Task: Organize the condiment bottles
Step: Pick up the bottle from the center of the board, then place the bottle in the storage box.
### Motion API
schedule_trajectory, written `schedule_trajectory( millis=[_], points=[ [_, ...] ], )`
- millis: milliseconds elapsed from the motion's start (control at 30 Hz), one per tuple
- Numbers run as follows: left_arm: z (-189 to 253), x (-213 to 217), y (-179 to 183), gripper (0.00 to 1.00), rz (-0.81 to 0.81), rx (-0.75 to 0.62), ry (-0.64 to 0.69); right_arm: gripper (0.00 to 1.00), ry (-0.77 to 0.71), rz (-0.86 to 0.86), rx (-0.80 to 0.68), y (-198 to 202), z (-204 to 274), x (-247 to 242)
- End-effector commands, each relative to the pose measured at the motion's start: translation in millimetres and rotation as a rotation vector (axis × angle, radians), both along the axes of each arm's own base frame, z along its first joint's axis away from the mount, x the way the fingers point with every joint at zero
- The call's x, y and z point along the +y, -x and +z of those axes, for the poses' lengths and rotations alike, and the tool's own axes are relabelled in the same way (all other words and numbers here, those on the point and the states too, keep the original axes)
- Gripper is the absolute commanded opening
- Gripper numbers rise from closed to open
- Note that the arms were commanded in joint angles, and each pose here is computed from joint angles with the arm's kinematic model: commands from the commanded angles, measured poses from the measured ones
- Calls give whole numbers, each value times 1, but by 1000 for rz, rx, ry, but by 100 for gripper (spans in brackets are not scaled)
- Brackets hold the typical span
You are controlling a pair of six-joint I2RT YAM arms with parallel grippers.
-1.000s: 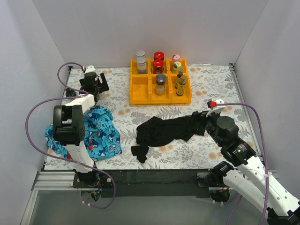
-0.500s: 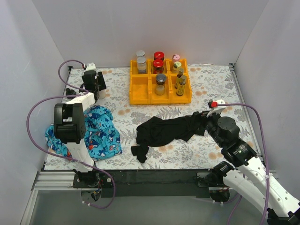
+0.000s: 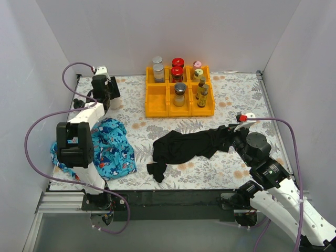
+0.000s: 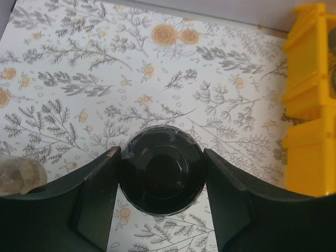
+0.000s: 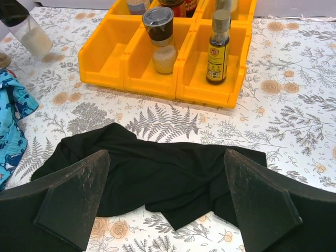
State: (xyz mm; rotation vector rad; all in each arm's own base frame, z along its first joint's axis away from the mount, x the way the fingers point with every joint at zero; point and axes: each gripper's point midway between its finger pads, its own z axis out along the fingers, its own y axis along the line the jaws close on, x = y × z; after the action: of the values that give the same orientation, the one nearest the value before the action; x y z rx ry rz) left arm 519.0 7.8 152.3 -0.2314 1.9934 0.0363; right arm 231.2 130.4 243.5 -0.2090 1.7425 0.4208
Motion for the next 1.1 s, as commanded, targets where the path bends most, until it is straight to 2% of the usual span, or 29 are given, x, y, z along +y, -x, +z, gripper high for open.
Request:
schedule_trajectory(
  millis=[0,300,500,667,1067],
  points=[
    [116,-34,-5,0,-83,-246,27,99,-15,-30,-48,-5,11,-4],
    [173,-138,0,0,-295,-343,22,99,-12,-42,-60,-6,12,-7],
    [169,-199,-2,0,-409,-324,38,99,-7,-52,-65,-6,11,-9],
    [149,-222,-7,0,-439,-293,38,99,-2,-56,-72,-6,11,-11],
    [108,-238,-26,0,-463,-268,24,99,10,-74,-80,-8,10,-14]
  ],
)
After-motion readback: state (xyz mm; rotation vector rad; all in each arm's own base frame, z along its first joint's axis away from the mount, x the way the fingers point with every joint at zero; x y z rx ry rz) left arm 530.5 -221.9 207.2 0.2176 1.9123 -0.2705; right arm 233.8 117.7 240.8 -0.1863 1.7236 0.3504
